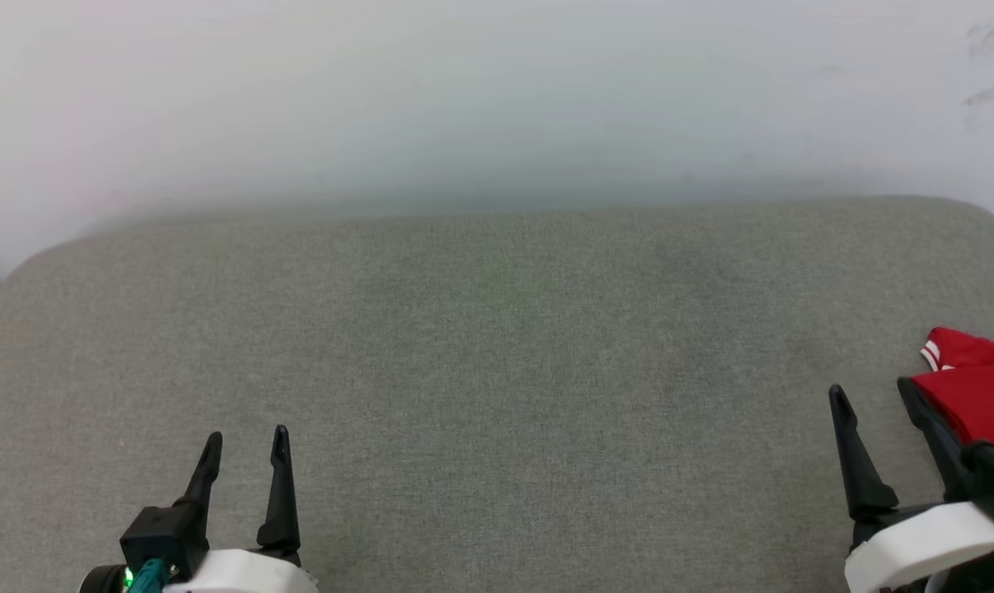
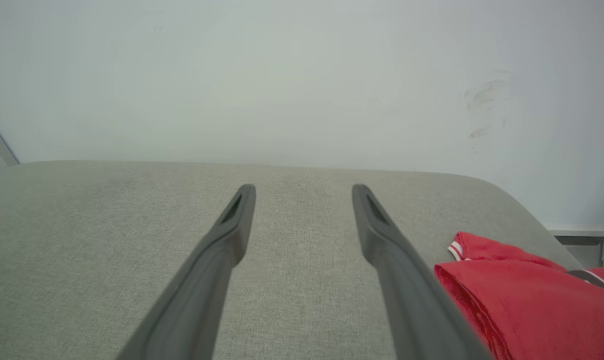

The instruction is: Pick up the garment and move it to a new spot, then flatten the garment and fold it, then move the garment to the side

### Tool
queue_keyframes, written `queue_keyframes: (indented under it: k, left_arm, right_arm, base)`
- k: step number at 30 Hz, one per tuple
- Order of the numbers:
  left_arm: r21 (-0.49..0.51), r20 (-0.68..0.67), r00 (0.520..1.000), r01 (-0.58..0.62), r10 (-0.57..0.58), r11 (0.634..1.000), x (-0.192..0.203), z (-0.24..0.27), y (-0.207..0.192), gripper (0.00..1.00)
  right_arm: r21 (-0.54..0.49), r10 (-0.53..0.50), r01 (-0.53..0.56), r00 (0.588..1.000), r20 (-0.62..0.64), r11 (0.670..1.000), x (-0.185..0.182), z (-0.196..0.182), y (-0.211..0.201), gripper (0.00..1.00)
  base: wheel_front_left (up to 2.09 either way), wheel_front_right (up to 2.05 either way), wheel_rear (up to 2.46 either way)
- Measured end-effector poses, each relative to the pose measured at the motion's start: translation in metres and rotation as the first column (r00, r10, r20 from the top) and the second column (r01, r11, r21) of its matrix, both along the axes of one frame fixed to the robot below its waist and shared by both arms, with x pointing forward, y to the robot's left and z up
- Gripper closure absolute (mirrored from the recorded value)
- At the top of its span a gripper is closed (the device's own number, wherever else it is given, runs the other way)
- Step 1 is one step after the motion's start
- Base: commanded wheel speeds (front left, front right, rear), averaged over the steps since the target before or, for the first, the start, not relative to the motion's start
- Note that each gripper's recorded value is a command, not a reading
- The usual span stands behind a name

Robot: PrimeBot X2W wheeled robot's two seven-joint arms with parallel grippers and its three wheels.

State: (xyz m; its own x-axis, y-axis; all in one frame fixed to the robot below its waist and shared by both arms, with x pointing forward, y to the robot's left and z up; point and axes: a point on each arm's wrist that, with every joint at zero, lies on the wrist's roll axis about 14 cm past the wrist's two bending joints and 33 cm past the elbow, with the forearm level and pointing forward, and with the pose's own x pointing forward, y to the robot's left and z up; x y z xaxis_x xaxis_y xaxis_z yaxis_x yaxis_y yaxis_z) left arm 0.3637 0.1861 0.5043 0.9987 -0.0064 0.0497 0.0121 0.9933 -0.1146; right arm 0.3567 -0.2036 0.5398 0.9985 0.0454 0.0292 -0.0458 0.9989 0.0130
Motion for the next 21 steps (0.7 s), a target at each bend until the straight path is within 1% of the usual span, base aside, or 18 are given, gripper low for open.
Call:
queue_keyframes:
  k: [5, 12, 21]
  left_arm:
    - [-0.007, 0.015, 1.000, 0.003, -0.003, 1.000, -0.0090, 0.0039, -0.0019, 0.00]
    - [-0.006, 0.006, 1.000, 0.006, -0.006, 1.000, -0.0119, 0.0001, -0.0025, 0.00]
    - [0.001, 0.004, 1.000, 0.010, -0.010, 1.000, -0.0097, -0.0012, -0.0023, 0.00]
  right_arm:
    - [-0.002, 0.001, -0.001, 1.000, -0.017, 1.000, -0.0130, -0.0016, 0.0006, 0.00]
    - [-0.003, 0.015, -0.015, 1.000, -0.011, 1.000, -0.0129, 0.0016, 0.0054, 0.00]
    - [0.000, 0.016, -0.016, 1.000, -0.025, 1.000, -0.0112, -0.0040, 0.0056, 0.00]
  base:
    - [0.00, 0.00, 0.00]
    - [0.00, 0.00, 0.00]
    - [0.00, 0.00, 0.00]
